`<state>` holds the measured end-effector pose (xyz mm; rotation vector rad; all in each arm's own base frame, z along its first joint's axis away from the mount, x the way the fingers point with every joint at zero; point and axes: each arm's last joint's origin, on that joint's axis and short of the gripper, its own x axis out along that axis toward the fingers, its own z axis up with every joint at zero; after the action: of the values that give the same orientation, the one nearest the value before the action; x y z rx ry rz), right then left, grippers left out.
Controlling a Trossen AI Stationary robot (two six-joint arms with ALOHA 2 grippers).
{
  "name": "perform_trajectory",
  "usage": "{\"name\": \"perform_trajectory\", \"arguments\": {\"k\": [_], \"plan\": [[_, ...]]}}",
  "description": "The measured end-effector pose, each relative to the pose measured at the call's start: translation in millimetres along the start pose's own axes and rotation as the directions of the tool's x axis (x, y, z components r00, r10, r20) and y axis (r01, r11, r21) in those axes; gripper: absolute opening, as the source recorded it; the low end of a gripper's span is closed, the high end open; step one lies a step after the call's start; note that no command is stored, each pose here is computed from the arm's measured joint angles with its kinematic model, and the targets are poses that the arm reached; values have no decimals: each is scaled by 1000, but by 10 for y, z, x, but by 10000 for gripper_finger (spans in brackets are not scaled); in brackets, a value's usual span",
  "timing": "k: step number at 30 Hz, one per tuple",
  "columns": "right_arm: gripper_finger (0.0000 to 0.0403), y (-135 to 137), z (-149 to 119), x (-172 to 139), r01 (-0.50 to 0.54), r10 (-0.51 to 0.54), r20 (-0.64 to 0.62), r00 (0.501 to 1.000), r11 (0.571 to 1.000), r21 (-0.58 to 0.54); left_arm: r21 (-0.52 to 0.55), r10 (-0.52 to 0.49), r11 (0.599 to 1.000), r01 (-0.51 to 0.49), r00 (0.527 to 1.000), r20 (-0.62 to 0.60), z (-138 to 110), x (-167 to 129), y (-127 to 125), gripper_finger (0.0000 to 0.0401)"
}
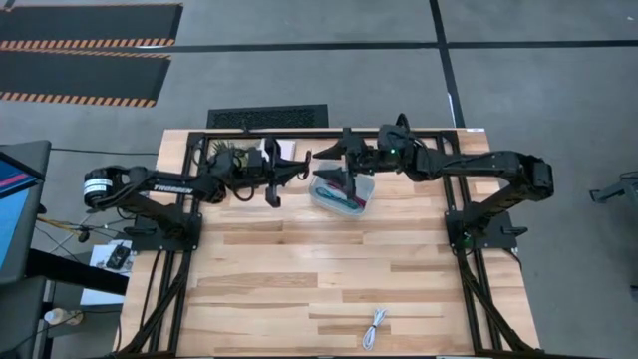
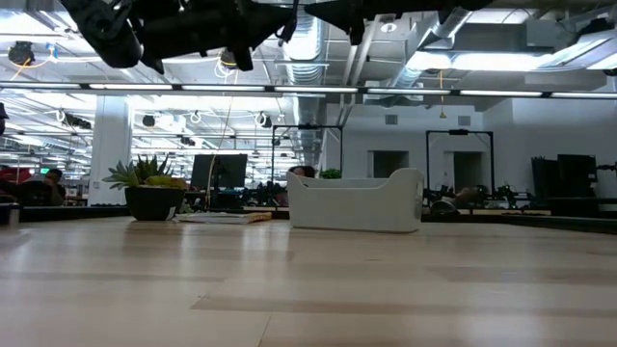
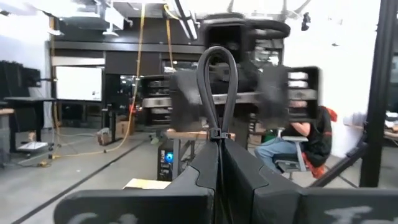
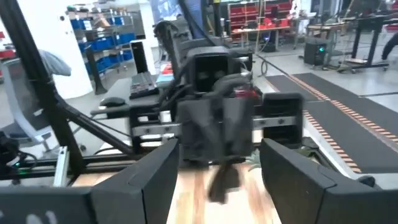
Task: Pick and place USB-C Cables
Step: Put the black charger cable into the gray bin
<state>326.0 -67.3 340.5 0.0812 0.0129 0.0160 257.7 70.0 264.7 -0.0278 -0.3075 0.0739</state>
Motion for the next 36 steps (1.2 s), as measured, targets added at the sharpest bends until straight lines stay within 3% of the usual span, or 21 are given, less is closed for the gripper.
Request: {"name": "perform_trajectory", "arguments": {"k": [13,27,36], "plan": [[252,48,26,10,-16,15,30,999,1000,19,-35,-5,999,5,1000,-6,-21,25,-152,0],[291,-94,-49,29,33,-33,-11,999,999,4,-23,8,1000,-9,999,-45,-60,25,-149,0],[291,-94,17,30,75,-74,60,995,997,-9,-12,17,1000,-17,999,-44,-60,25,-144,0]]}}
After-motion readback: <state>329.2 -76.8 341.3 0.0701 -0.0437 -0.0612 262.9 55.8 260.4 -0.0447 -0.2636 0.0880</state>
